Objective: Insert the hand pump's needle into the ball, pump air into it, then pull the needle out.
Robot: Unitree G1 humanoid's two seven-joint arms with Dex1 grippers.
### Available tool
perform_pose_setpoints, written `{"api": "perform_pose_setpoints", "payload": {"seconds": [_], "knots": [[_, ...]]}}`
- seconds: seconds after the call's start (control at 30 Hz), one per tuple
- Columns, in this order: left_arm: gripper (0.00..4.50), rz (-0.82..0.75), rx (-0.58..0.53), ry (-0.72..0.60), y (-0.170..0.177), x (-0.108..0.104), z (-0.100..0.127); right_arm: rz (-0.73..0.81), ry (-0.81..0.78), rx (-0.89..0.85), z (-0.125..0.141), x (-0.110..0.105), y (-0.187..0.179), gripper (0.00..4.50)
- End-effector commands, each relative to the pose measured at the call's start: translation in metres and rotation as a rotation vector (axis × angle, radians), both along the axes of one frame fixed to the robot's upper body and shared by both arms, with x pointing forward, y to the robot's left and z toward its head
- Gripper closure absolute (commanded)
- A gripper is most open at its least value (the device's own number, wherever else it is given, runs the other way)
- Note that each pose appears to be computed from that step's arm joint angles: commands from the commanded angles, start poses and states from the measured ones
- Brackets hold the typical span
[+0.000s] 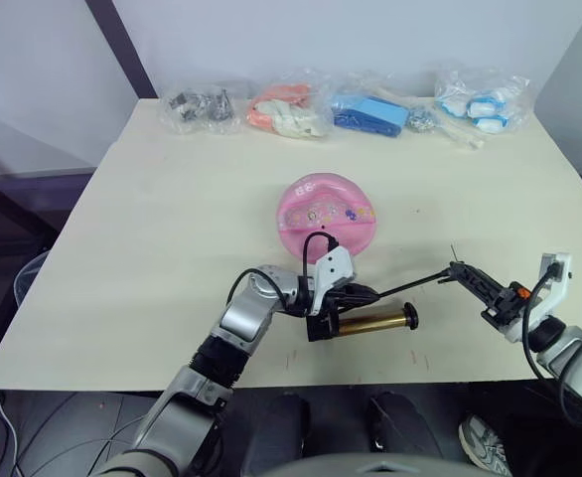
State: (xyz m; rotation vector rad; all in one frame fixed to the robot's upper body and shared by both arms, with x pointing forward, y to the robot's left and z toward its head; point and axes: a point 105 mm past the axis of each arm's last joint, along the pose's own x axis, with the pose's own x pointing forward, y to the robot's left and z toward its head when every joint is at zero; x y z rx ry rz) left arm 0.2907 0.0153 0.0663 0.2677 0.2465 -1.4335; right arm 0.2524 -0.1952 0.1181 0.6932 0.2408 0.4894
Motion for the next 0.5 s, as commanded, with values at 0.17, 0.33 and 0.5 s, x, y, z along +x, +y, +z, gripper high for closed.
{"api": "perform_pose_setpoints", "payload": {"seconds": [0.17, 0.33, 0.5], "knots": [[4.50, -0.014, -0.038, -0.025, -0.0038, -0.0017, 0.0095, 0.030, -0.022, -0.012, 0.0066, -0.0009, 0.0037, 2.77], [4.50, -0.014, -0.039, -0.021, -0.0039, -0.0022, 0.0090, 0.042, -0.015, -0.008, 0.0059, -0.0015, 0.0079, 2.77], [4.50, -0.015, -0.037, -0.020, -0.0036, -0.0027, 0.0084, 0.040, -0.022, -0.005, 0.0083, -0.0003, 0.0083, 2.77]]}}
